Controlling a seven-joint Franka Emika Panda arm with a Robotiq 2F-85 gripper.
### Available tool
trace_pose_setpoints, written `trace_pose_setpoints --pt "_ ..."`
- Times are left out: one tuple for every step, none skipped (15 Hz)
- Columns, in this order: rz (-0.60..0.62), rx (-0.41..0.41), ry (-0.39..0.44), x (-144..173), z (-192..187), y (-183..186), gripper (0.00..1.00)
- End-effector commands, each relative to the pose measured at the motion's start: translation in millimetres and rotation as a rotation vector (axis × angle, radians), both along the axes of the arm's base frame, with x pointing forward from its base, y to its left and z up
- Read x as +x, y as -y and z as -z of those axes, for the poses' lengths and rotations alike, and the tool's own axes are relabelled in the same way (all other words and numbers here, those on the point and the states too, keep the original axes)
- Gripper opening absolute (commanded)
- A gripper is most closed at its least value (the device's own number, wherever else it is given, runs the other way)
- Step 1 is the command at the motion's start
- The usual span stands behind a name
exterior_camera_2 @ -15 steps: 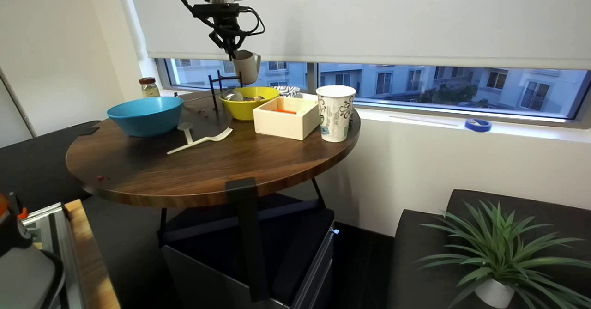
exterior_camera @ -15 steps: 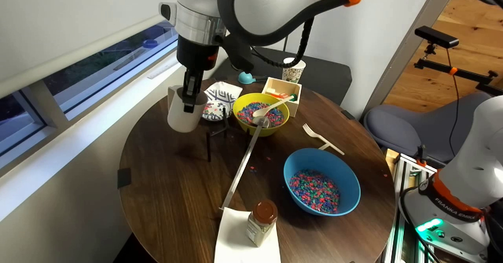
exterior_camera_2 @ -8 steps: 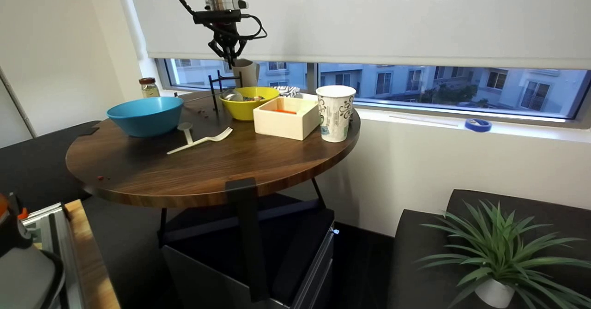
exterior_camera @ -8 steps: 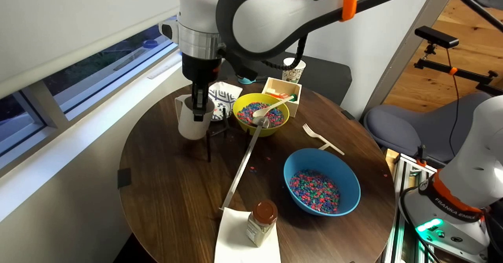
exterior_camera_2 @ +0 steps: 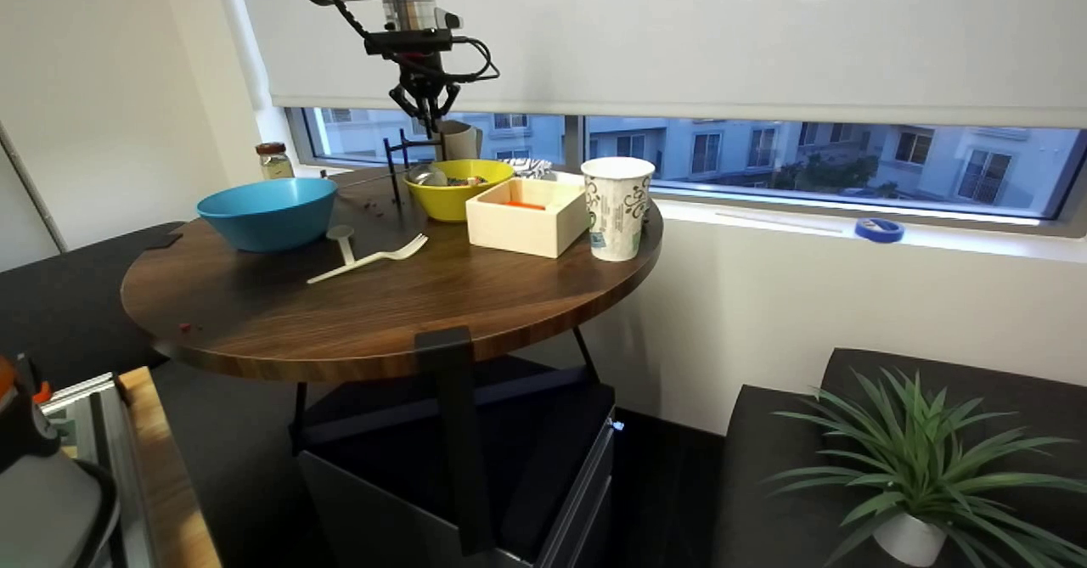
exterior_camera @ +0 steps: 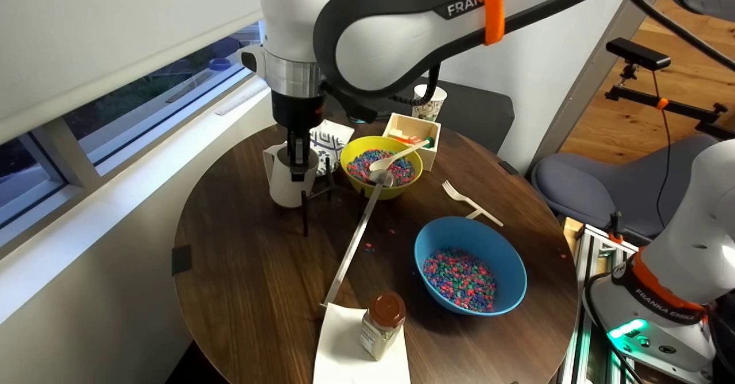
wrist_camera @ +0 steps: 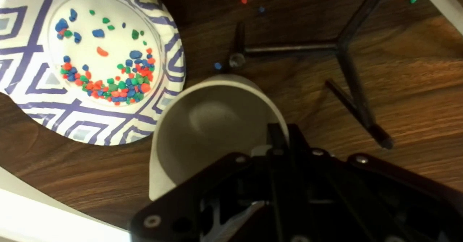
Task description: Put the cup upright
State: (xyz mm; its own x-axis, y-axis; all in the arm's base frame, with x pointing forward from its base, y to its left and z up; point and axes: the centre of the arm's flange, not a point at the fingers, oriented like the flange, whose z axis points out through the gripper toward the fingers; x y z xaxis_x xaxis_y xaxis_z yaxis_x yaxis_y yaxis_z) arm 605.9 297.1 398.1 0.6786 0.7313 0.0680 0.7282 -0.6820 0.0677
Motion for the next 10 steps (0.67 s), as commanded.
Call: trace_pose_setpoints --pt "-0.020 -0.029 -0.010 -4 -1 2 0.38" --pt "-0.019 -0.024 -0.005 -6 -5 0 0.45" --pt "-0.017 -0.020 0.000 -7 -10 0 0.54" --pt "-0.008 -0.014 0.007 -9 -16 0 0.60" --pt "0.015 0.003 0.005 -13 -25 1 0.69" --pt "0.063 0.035 -0.001 -19 -36 2 0.76" --pt "0.113 0.057 0.010 -26 -48 5 0.83" --pt "0.171 0.087 0.021 -33 -61 8 0.91" --pt "0.222 0.121 0.041 -42 -75 13 0.98" --pt "0.271 0.145 0.067 -51 -91 21 1.00"
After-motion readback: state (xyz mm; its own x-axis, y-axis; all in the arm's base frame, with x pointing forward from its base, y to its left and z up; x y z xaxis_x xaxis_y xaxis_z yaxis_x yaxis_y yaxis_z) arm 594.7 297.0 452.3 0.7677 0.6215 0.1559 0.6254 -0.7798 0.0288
